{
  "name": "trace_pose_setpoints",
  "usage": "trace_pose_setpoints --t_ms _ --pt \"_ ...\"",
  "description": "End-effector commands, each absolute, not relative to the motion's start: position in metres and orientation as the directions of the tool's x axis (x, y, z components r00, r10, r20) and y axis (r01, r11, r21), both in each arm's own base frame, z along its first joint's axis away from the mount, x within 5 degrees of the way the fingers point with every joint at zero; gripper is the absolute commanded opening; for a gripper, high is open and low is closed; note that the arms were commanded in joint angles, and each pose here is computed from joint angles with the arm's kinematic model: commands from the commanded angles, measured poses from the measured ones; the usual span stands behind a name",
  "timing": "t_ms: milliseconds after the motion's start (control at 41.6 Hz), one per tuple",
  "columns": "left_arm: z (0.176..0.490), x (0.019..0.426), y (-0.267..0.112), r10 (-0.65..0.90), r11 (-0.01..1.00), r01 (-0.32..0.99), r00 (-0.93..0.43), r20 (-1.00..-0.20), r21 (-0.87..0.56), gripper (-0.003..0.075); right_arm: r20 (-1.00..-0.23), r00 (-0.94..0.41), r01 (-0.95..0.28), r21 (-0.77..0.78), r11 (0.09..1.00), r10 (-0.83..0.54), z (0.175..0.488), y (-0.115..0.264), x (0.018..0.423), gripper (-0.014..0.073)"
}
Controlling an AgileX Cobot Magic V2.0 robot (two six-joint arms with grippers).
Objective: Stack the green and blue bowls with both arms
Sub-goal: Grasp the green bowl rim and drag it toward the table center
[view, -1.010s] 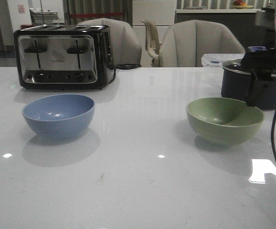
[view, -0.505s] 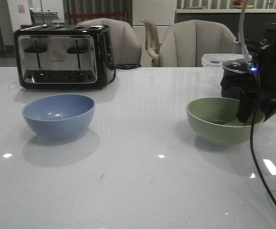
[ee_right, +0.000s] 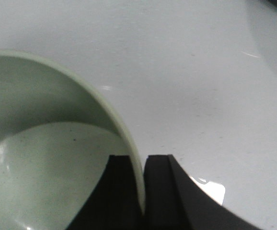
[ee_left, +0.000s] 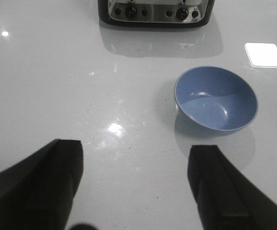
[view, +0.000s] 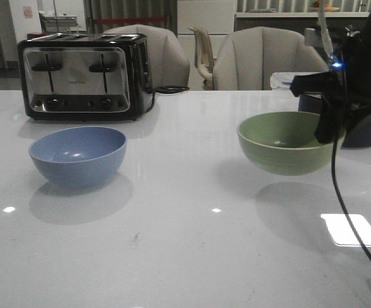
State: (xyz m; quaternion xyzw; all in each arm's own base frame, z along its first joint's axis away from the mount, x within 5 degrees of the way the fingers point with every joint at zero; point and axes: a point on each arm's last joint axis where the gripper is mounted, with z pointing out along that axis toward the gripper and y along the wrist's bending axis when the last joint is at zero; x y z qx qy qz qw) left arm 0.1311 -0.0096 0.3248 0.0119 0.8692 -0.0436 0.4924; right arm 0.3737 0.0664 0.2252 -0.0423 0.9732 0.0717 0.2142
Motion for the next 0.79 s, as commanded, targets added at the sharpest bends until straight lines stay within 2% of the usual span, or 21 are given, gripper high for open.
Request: trace_pose_setpoints --t_ms 0,96,240,481,769 --pt "0.34 0.135 -0.01 -0.026 0.996 0.07 -0.433 -0.901 -0.062 0.0509 -0.512 -0.851 -0.205 0.122 0.971 -0.116 0.264 0.09 0.362 0.0034" --pt "0.34 0.135 -0.01 -0.026 0.996 0.07 -0.433 -0.901 -0.062 0.0509 -0.479 -0.857 -0.281 0.123 0.952 -0.191 0.261 0.117 0.351 0.0034" --pt "0.34 0.135 -0.01 -0.026 0.996 0.07 -0.433 -0.901 -0.062 0.0509 -0.481 -0.835 -0.367 0.12 0.923 -0.269 0.246 0.15 0.334 0.0034" --pt "0.34 0.135 -0.01 -0.026 0.996 0.07 -0.433 -0.901 -0.062 0.0509 -0.529 -0.797 -0.406 0.115 0.906 -0.29 0.226 0.166 0.322 0.0043" --pt "0.34 0.135 -0.01 -0.026 0.996 0.07 -0.433 -0.901 -0.062 0.0509 -0.484 -0.82 -0.406 0.115 0.907 -0.306 0.219 0.165 0.32 0.0286"
